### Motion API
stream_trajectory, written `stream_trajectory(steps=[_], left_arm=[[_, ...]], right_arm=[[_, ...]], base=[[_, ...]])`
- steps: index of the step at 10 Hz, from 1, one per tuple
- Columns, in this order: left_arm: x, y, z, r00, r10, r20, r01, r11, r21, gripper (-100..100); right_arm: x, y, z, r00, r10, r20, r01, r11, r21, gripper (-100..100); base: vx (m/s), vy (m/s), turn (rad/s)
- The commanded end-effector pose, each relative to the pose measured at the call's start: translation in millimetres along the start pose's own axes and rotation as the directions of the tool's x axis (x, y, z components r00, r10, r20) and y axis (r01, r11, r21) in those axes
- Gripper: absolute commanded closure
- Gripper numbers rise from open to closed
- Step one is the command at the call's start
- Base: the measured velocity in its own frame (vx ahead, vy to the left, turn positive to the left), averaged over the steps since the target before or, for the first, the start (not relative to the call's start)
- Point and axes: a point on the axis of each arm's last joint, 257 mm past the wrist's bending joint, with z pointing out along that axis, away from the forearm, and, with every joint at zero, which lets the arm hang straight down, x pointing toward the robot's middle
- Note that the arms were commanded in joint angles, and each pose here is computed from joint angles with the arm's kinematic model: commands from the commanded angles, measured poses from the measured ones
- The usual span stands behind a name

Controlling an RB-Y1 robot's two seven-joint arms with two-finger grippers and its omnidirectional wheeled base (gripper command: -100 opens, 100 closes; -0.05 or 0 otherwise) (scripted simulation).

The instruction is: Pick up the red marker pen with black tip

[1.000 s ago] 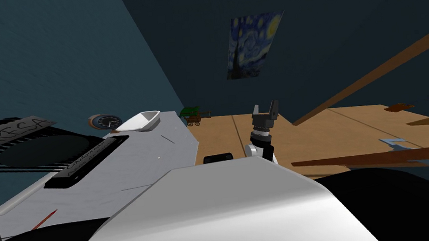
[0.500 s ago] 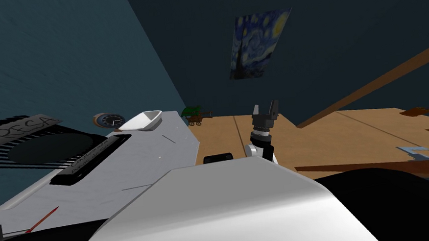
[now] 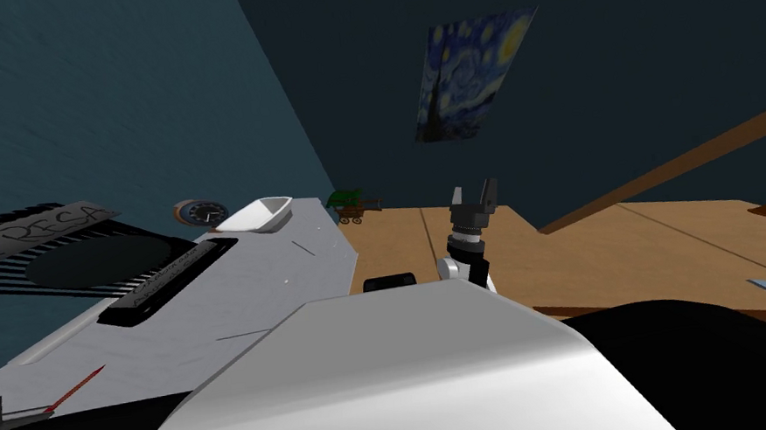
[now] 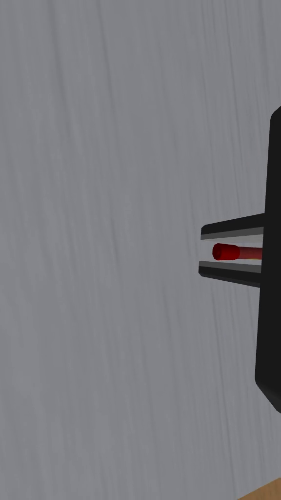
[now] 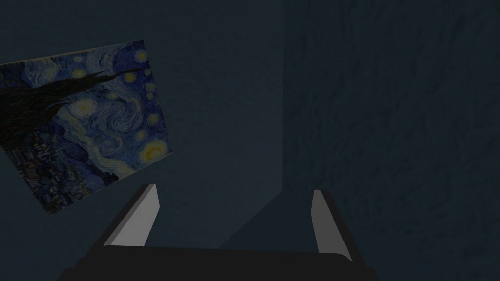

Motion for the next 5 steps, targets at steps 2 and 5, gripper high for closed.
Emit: stream_trajectory(steps=[2,5], left_arm=[[5.7,-0.5,1.0,1.0,0.002,-0.016,-0.002,1.0,0.007,100],[4.8,0.8,-3.0,1.0,0.015,-0.017,-0.015,1.0,0.003,100]], right_arm=[[0.0,0.0,0.0,1.0,0.0,0.0,0.0,1.0,0.0,0],[0.0,0.0,0.0,1.0,0.0,0.0,0.0,1.0,0.0,0]], base=[[0.009,-0.001,-0.006],[0.031,-0.001,0.06]])
